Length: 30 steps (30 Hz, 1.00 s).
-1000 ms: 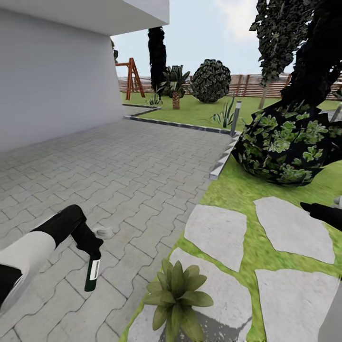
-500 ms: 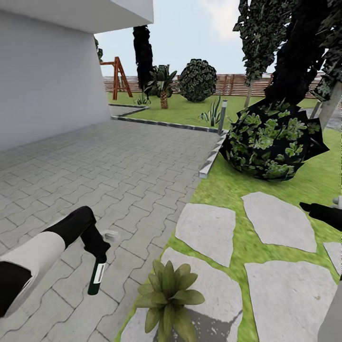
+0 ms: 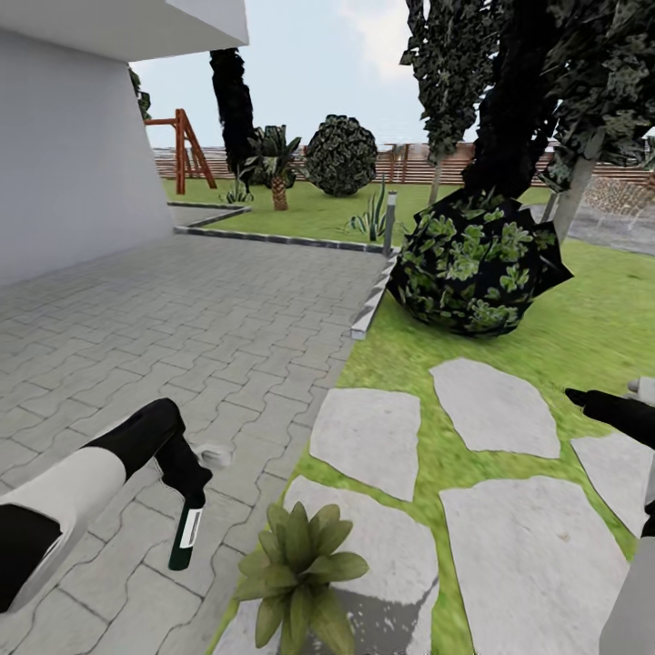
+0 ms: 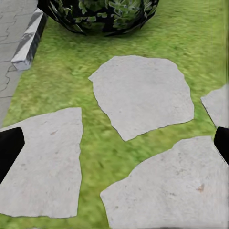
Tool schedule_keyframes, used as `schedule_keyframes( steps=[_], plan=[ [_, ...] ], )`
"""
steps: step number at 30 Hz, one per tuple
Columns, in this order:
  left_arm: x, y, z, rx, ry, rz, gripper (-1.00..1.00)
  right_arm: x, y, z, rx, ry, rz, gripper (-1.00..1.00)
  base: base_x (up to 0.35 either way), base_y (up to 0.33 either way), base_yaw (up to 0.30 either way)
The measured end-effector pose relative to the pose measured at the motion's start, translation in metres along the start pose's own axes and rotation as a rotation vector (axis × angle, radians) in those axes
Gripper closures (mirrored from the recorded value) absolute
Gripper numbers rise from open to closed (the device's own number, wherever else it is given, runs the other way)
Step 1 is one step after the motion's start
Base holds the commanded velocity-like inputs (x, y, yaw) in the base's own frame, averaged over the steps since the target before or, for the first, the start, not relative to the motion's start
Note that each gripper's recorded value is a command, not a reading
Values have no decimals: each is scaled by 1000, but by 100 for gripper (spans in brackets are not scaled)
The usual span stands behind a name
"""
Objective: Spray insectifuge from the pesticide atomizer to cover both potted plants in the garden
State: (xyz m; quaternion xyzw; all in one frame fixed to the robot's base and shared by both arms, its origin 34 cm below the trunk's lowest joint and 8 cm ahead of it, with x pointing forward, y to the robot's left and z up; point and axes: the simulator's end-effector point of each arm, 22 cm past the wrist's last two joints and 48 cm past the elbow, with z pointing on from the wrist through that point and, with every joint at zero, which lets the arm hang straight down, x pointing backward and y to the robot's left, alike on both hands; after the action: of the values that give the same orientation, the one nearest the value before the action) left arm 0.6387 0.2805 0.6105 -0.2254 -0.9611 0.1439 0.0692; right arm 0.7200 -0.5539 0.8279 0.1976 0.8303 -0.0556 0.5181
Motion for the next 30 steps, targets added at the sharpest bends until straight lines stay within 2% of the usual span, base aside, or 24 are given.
schedule_keyframes(
  steps=[8, 18, 30],
  plan=[
    [2, 0, 4, 5, 6, -1, 100, 2, -1, 1, 2, 4, 0, -100, -129, -145, -204],
    [21, -3, 27, 22, 47, -12, 100, 2, 0, 2, -2, 3, 1, -100, -127, -136, -10],
    [28, -3, 38, 30, 68, -18, 100, 7, 0, 6, 1, 13, 0, -100, -5, -5, 0]
  ],
)
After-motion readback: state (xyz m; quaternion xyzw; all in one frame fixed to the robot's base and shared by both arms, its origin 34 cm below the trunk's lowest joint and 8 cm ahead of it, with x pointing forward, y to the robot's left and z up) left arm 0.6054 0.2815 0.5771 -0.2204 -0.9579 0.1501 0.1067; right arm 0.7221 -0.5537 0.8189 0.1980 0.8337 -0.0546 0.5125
